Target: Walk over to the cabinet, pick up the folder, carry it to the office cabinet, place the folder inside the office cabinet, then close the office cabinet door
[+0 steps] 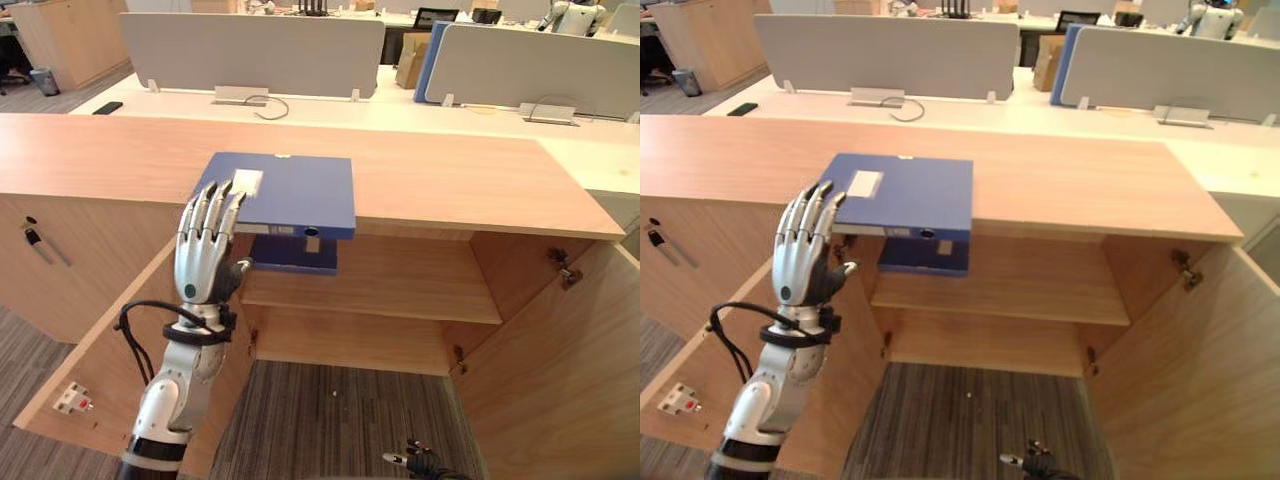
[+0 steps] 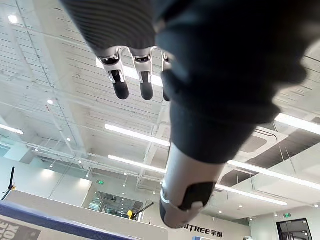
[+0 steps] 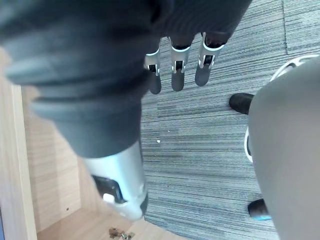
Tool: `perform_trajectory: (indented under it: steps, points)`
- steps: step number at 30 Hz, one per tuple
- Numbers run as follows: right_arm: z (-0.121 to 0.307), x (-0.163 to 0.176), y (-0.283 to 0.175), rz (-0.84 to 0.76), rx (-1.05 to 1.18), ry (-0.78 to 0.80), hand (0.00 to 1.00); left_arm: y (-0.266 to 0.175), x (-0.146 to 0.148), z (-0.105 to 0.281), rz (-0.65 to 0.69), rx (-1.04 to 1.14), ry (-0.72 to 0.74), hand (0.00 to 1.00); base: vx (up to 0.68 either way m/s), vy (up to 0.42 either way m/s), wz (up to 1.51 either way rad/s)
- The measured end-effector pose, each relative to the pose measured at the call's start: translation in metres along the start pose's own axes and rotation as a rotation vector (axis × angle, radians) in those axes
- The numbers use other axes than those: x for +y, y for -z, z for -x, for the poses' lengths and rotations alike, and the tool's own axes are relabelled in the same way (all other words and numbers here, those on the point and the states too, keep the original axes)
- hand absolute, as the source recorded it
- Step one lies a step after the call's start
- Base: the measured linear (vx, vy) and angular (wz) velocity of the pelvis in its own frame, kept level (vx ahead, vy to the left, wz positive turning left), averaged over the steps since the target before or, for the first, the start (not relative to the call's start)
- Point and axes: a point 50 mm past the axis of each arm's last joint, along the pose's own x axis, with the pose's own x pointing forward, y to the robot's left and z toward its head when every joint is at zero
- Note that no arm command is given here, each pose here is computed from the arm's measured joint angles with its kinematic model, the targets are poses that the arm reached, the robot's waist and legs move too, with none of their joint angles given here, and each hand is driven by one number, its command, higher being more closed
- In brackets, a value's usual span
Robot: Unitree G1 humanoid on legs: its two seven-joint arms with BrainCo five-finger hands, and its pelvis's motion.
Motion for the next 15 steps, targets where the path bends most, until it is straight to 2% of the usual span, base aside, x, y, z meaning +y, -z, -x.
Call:
perform_trajectory:
  steps: [8, 15]
  points:
    - [0.000, -0.004, -0.002, -0.029, -0.008, 0.020, 0.00, 0.016, -0.008, -0.019, -0.113, -0.001, 0.014, 0.00, -0.04, 0.005, -0.05]
    - [0.001, -0.011, -0.001, -0.071, -0.018, 0.047, 0.00, 0.029, -0.023, -0.021, -0.155, 0.042, 0.074, 0.00, -0.04, 0.004, -0.01]
